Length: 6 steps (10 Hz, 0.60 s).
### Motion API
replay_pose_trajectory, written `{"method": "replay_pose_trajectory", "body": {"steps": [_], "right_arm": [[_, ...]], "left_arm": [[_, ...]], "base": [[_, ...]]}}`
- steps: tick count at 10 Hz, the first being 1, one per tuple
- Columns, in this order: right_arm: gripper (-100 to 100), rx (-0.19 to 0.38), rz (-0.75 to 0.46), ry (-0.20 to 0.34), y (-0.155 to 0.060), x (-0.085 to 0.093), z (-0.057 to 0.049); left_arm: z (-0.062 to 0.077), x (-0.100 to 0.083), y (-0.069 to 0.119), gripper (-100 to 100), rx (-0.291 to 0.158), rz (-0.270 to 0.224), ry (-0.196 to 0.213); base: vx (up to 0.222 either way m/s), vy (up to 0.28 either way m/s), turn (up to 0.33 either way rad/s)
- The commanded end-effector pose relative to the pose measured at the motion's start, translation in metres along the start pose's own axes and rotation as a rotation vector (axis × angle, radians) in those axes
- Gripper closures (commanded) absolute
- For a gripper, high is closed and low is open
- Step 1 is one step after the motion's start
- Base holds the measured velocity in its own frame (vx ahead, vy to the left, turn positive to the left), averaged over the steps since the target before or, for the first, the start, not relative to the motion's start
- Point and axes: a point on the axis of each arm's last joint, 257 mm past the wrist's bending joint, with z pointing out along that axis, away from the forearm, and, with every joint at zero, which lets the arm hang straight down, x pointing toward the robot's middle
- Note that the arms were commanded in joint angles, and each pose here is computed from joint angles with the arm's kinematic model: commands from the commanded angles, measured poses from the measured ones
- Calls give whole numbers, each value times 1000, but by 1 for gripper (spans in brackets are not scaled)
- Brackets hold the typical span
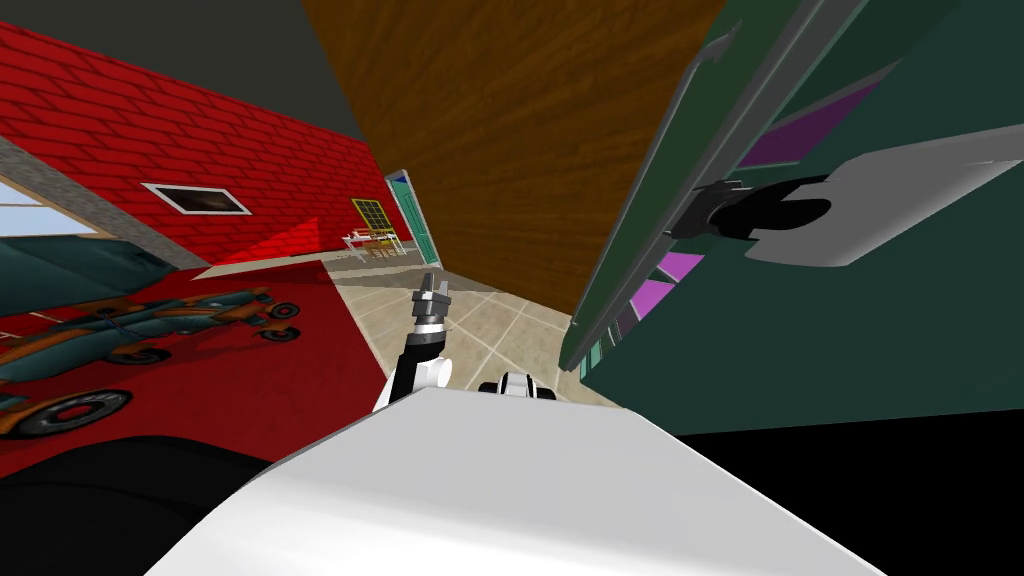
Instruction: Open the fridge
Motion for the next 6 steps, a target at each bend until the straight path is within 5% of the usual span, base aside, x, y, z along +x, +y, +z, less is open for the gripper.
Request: {"method": "replay_pose_trajectory", "body": {"steps": [1, 2, 3, 6], "right_arm": [[-100, 22, -4, 38, -12, 18, 6], [-100, -3, -9, 16, 2, 8, 4], [100, 19, 3, 5, -6, 0, -1], [100, 16, 12, -46, 1, -27, -12]], "left_arm": [[0, 0, 0, 0, 0, 0, 0], [0, 0, 0, 0, 0, 0, 0], [0, 0, 0, 0, 0, 0, 0], [0, 0, 0, 0, 0, 0, 0]], "base": [[-18, 13, 81], [-24, 14, 9], [40, -31, -209], [61, -29, -191]]}}
